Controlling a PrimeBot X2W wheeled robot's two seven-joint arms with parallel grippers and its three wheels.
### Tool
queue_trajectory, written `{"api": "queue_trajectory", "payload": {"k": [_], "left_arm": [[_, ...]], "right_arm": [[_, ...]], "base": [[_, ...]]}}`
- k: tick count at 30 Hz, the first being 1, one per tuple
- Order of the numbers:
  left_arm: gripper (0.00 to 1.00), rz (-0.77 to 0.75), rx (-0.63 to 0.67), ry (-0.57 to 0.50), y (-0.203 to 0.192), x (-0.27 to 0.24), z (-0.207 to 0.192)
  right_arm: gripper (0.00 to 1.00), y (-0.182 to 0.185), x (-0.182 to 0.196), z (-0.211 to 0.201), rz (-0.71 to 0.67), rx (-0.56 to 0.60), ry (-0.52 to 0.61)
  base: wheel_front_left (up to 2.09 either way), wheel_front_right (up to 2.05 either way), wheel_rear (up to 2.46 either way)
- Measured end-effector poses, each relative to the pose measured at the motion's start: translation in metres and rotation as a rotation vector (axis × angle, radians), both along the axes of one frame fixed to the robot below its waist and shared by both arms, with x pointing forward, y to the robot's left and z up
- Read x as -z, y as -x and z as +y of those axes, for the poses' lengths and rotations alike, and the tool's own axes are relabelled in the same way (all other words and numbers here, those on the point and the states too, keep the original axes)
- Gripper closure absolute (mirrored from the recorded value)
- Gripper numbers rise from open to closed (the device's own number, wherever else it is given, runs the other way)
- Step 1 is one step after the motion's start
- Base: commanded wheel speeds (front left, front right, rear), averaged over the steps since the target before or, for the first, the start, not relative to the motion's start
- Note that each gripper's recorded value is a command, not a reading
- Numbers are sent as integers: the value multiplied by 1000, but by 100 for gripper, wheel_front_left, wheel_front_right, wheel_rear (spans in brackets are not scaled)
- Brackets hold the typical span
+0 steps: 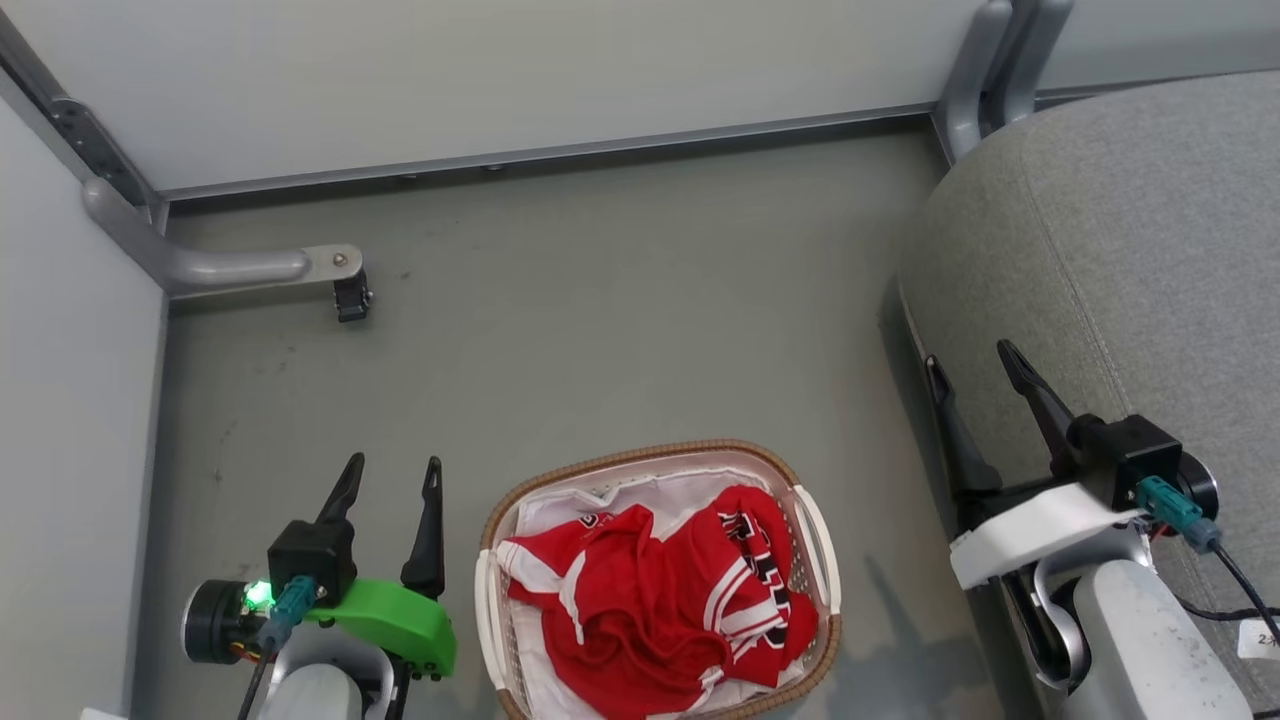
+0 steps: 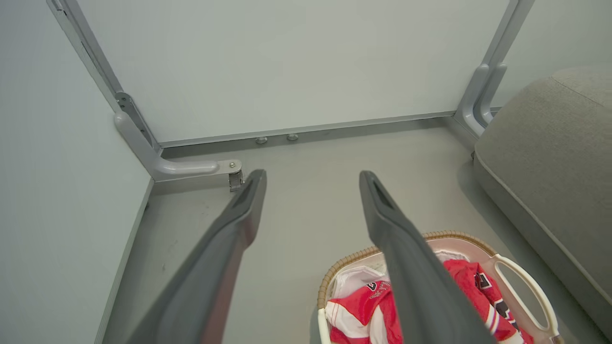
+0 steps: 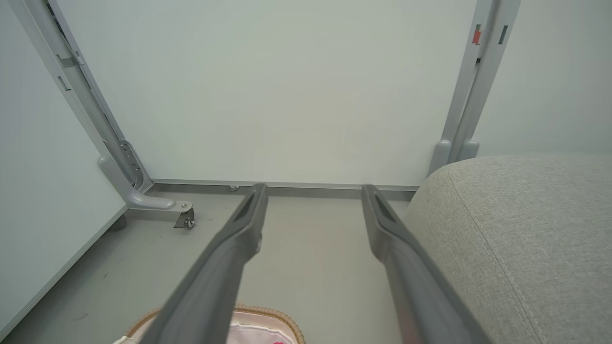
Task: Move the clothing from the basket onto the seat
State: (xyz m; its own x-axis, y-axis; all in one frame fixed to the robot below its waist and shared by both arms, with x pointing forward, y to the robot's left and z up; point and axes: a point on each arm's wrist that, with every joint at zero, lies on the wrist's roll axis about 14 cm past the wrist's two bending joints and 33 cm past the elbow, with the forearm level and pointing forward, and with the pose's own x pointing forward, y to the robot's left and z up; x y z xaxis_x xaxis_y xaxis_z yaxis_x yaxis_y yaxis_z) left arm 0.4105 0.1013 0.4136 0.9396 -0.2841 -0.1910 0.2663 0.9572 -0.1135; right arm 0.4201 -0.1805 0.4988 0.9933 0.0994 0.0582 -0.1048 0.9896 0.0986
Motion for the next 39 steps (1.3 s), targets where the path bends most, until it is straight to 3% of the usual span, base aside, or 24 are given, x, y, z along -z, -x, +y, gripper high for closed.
{"api": "queue_trajectory", "payload": {"k": [15,22,39], "left_arm": [[0,113,199,2,-33,56,-65],[0,234,284,24,-27,102,-95],[0,486,503,-35,4,202,-140]], "right_arm": [[0,-41,11,-4,1,17,-10],[0,-51,38,-14,60,50,-5],[0,-55,91,-33,189,101,-27]], "base": [[0,0,0],[0,0,0],[0,0,0]]}}
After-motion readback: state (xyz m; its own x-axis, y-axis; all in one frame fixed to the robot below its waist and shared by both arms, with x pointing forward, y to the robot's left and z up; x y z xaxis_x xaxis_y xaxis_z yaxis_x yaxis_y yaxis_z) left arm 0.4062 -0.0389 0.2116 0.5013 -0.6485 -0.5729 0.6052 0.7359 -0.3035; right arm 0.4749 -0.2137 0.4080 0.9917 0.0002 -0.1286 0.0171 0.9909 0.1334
